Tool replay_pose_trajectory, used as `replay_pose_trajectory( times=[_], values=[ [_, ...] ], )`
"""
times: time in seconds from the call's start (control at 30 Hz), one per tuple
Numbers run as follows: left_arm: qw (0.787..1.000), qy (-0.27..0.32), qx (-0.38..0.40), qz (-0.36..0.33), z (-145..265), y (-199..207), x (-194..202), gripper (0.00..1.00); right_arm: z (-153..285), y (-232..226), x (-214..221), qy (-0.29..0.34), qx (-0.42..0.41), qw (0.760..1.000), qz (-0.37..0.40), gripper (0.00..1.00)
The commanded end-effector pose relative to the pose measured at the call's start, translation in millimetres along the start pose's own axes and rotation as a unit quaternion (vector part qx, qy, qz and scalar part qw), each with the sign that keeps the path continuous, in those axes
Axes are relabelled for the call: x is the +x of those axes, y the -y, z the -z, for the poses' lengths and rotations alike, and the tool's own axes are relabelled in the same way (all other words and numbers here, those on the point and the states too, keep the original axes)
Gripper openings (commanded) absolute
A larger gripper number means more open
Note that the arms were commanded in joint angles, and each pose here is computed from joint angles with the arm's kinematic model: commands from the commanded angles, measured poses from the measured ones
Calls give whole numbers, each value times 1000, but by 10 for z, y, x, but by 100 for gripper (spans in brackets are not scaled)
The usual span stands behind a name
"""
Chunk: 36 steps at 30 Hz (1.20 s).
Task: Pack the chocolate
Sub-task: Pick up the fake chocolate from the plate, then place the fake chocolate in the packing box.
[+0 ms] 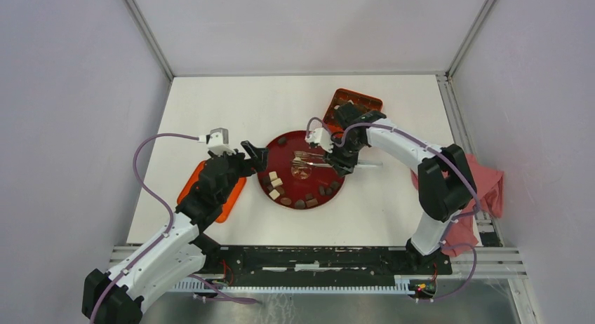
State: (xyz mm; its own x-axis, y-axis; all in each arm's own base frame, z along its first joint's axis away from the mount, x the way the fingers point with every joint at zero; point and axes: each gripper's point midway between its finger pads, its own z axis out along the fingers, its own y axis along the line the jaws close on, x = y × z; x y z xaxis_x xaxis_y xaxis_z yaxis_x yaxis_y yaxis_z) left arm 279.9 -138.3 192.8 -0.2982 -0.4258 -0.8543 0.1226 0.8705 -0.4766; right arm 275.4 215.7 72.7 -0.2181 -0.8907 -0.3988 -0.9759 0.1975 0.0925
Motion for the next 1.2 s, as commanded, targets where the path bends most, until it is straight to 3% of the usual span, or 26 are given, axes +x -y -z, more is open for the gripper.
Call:
replay_pose_trajectory(
  times=[0.0, 0.23, 0.5, 0.73, 1.17],
  values=[
    [1000, 20, -1, 22, -14, 32, -114, 98, 395, 152, -107, 77, 17, 997, -24, 24],
    [1000, 17, -3, 20, -28, 33, -105, 98, 840, 536, 258, 102, 77, 988, -82, 24],
    [1000, 21, -1, 22, -11, 32, -115, 98, 1141, 983, 1022, 87, 128, 973, -172, 24],
    [1000, 16, -2, 20, -31, 40, -104, 98, 1144, 1129, 1399, 75, 130, 965, -215, 26],
    [1000, 17, -2, 20, -29, 35, -102, 98, 1009, 1092, 1585, 59, 117, 963, -234, 33]
  ],
)
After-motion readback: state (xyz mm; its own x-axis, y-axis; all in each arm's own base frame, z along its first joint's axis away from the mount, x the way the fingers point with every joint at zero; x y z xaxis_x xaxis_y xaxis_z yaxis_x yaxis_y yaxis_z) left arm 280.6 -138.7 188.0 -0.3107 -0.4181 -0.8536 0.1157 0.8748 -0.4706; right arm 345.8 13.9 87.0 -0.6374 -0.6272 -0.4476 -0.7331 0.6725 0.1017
